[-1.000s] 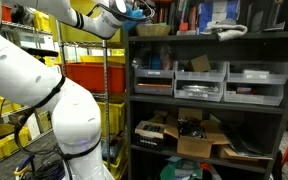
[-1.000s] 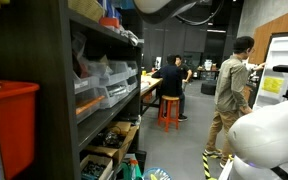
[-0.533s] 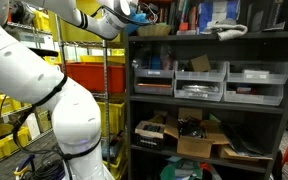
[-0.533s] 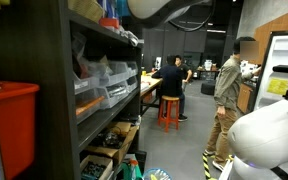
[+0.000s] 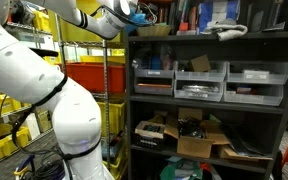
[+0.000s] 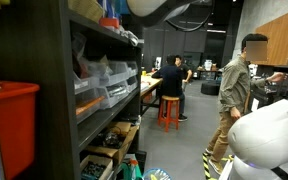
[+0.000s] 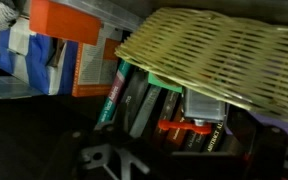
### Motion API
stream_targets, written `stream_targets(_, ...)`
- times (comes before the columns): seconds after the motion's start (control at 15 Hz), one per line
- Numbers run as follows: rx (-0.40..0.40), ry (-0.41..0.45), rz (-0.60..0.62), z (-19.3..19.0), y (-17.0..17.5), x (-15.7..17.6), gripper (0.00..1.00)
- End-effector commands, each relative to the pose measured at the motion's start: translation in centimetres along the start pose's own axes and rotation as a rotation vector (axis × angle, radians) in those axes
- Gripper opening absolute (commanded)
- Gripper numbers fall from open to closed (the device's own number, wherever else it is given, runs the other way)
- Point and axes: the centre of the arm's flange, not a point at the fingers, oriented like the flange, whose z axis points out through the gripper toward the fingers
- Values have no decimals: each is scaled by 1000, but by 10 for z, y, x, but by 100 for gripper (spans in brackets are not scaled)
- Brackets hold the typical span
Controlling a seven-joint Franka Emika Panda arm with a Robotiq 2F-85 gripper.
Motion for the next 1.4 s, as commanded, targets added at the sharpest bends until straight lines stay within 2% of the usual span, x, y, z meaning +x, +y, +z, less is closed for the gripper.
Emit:
stream_targets(0.0, 31, 8, 43, -2, 2, 9, 100)
stream_targets(0.73, 38, -17, 85, 17, 6, 5, 100)
stream_targets(0.8, 40, -19, 88, 18, 6, 5, 96)
stream_targets(0.87, 42, -18, 90, 19, 6, 5, 73)
stream_targets(1.0, 44, -16, 93, 20, 6, 5, 69)
stream_targets(1.07, 45, -15, 94, 20, 6, 6, 64)
stream_targets(1.33, 52, -4, 95, 18, 4, 10, 31)
